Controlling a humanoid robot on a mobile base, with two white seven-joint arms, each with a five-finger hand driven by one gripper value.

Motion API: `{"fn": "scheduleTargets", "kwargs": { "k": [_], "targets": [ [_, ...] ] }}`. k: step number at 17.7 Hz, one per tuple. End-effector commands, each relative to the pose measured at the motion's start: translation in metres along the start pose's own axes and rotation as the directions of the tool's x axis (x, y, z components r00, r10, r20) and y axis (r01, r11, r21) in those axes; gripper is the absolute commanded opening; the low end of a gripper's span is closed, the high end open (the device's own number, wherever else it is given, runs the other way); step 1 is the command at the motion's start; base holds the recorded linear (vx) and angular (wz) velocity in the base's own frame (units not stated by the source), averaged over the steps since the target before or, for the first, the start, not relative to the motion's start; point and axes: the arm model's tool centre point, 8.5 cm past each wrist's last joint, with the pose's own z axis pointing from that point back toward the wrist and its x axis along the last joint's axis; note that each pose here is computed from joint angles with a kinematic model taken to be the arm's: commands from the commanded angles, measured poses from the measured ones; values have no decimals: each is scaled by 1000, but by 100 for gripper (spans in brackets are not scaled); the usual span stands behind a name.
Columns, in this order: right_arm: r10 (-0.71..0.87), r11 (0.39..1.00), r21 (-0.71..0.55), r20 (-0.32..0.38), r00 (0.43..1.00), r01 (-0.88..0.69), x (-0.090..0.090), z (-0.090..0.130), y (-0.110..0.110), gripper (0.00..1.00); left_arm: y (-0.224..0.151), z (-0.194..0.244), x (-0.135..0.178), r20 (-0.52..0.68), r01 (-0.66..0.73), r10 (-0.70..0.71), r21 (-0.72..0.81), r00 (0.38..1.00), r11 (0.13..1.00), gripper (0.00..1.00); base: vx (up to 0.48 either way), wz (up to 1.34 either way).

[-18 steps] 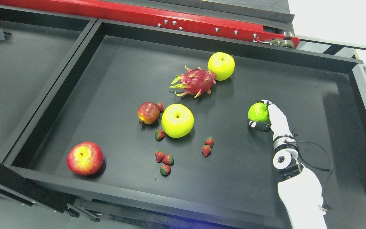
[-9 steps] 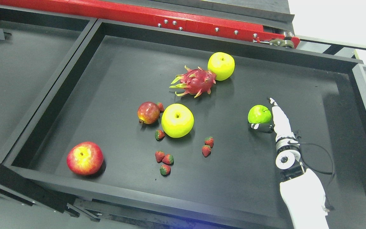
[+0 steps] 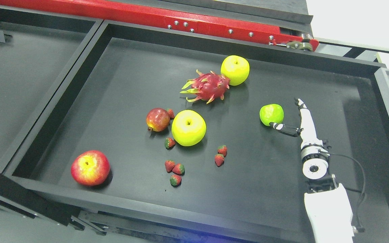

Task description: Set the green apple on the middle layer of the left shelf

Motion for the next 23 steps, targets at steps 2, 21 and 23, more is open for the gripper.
{"fn": "scheduleTargets", "kwargs": {
  "k": [2,21,23],
  "targets": [
    [-219,973,-38,135,966,226,20,63,-27,100,11,2,0,1,1,-1,18,1000,1000,100,0,0],
    [-416,904,-27,175,892,426,5,90,-2,100,11,2,0,1,1,-1,18,1000,1000,100,0,0],
    [-416,904,-27,180,891,428,6,87,-3,100,11,2,0,1,1,-1,18,1000,1000,100,0,0]
  ]
}}
